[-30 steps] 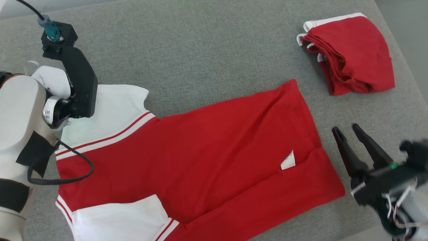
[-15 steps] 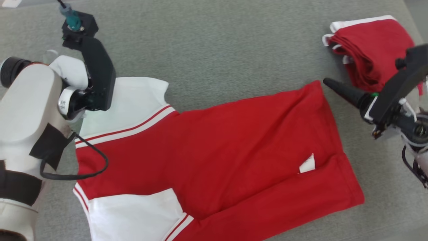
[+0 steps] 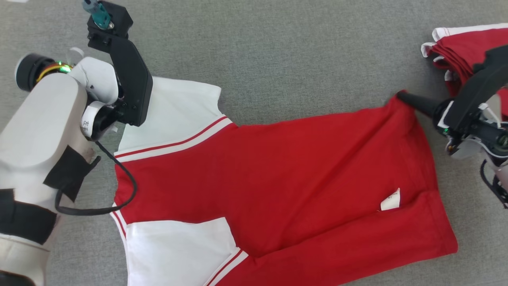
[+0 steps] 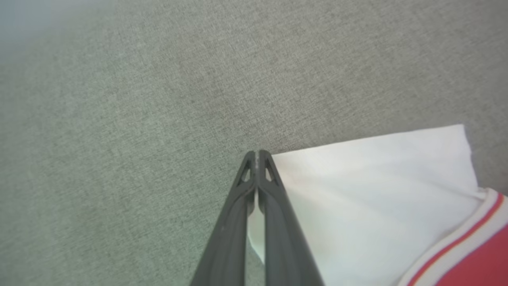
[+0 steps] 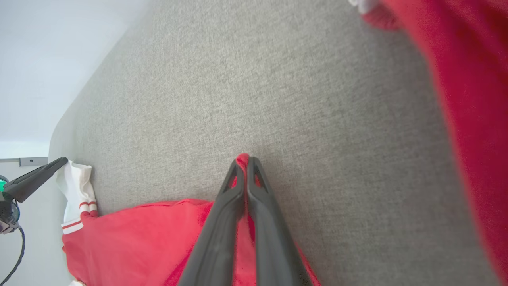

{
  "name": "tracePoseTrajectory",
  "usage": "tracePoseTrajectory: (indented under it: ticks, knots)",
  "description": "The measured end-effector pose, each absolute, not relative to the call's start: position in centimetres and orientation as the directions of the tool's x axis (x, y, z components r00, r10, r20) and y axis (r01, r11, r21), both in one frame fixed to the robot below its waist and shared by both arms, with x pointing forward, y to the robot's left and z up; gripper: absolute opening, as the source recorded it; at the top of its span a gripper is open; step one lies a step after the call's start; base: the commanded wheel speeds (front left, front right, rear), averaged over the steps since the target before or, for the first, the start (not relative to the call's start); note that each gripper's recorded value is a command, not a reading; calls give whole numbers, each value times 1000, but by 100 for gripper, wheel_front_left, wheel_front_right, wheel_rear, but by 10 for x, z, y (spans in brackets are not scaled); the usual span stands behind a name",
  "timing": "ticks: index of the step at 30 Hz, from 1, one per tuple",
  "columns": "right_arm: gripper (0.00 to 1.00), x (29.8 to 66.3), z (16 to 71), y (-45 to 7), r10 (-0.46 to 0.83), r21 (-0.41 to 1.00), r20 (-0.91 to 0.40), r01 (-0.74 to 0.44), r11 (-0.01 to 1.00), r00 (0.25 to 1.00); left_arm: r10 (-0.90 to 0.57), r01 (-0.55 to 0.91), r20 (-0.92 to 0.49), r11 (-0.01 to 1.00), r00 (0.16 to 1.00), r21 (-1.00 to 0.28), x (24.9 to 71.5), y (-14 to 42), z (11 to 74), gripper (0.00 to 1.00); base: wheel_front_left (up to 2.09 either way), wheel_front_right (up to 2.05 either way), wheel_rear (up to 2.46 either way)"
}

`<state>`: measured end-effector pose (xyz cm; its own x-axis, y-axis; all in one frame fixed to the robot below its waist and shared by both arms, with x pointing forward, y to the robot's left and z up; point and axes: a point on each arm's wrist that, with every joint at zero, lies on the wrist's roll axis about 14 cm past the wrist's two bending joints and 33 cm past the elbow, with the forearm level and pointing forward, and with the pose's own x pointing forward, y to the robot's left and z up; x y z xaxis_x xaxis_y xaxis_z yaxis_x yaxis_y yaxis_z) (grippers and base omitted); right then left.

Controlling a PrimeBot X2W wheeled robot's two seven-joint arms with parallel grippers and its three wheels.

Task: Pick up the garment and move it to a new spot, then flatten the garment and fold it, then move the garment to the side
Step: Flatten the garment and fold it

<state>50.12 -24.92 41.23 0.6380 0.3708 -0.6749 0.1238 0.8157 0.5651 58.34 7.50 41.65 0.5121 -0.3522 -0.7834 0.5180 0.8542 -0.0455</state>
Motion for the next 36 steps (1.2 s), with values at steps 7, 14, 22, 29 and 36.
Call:
tracePoseTrajectory:
  ticks: [7,14,22,29,36]
  knots:
    - [0,519,436,-257,322,544,-594,73,836,737,-386,532,-679,847,624,7,597,83,445,0,0,0,0]
    - [0,537,468,-255,289,493,-467,-25,870,836,-431,533,-498,843,752,75,619,85,494,0,0,0,0]
    - [0,536,487,-250,288,471,-372,-88,878,883,-492,538,-320,840,810,69,618,85,533,0,0,0,0]
    - [0,509,479,-256,299,587,-371,-27,809,879,-547,560,-253,828,798,-27,574,103,530,0,0,0,0]
    - [0,486,469,-266,284,596,-397,10,803,873,-553,528,-248,833,795,-165,512,112,521,0,0,0,0]
